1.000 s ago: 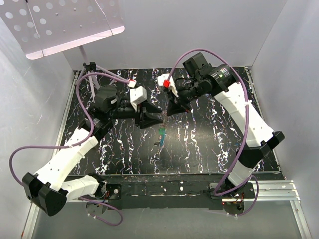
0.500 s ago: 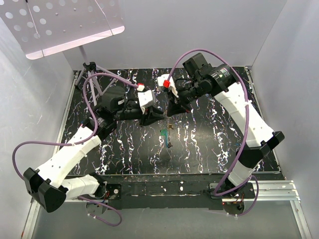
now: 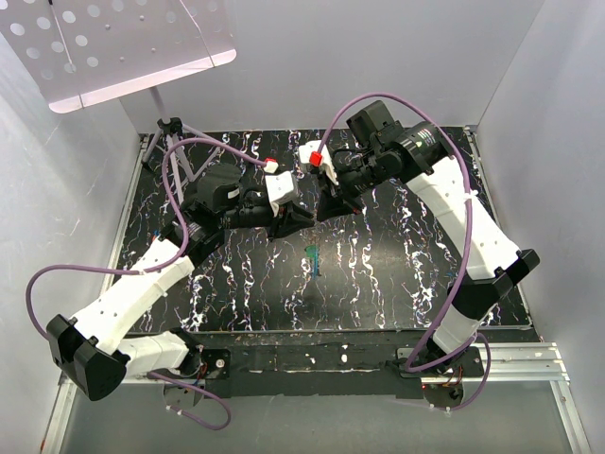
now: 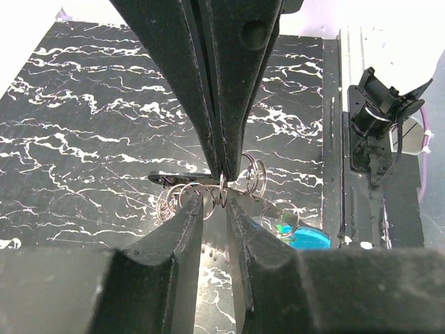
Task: Put the keys on the keyring
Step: Adjust the key on the keyring.
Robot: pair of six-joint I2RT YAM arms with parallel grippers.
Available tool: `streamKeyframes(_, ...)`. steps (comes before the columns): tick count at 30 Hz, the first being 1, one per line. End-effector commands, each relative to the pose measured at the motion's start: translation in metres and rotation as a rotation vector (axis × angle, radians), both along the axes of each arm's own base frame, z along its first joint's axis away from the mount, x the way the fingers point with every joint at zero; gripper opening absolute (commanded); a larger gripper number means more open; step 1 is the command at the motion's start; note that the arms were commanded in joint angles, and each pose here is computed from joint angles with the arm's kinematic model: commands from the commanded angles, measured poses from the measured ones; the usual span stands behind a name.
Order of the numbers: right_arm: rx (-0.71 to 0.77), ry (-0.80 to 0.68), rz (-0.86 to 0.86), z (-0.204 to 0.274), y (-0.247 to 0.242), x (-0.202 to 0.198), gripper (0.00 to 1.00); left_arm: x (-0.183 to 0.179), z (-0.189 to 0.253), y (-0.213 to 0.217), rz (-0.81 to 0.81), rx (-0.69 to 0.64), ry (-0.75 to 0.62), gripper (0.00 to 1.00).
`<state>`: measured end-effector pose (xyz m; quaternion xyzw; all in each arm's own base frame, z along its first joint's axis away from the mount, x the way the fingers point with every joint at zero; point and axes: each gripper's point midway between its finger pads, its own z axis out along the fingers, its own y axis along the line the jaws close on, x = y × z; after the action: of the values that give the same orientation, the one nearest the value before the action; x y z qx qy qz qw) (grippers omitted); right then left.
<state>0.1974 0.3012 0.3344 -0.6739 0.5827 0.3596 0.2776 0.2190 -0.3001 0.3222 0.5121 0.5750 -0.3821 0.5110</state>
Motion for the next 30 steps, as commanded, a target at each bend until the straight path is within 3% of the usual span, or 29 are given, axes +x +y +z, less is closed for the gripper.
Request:
streamKeyframes(1, 0.042, -0.017, 0.015, 0.016, 0.0, -0.008, 0.01, -0.004, 0.027, 0.0, -0.008, -0.053, -0.051, 0.19)
streamKeyframes(11, 0.043, -0.018, 0.01, 0.017, 0.0, -0.007, 0.01, -0.008, 0.033, -0.002, -0.02, -0.089, -0.05, 0.15)
streamKeyframes(18, 0.045, -0.016, 0.009, 0.018, 0.0, -0.008, 0.01, -0.008, 0.026, -0.003, -0.028, -0.067, -0.036, 0.0)
streamKeyframes(25, 0.065, 0.005, 0.005, 0.023, 0.002, -0.011, 0.01, -0.003, 0.027, 0.003, 0.015, -0.049, -0.066, 0.0)
streamKeyframes(27, 0.081, 0.011, -0.001, 0.028, 0.003, -0.012, 0.26, -0.002, 0.038, 0.007, 0.046, -0.099, -0.104, 0.0)
streamKeyframes(30, 0.127, 0.015, -0.004, 0.042, 0.003, -0.016, 0.43, -0.007, 0.056, 0.014, 0.065, -0.21, -0.14, 0.0)
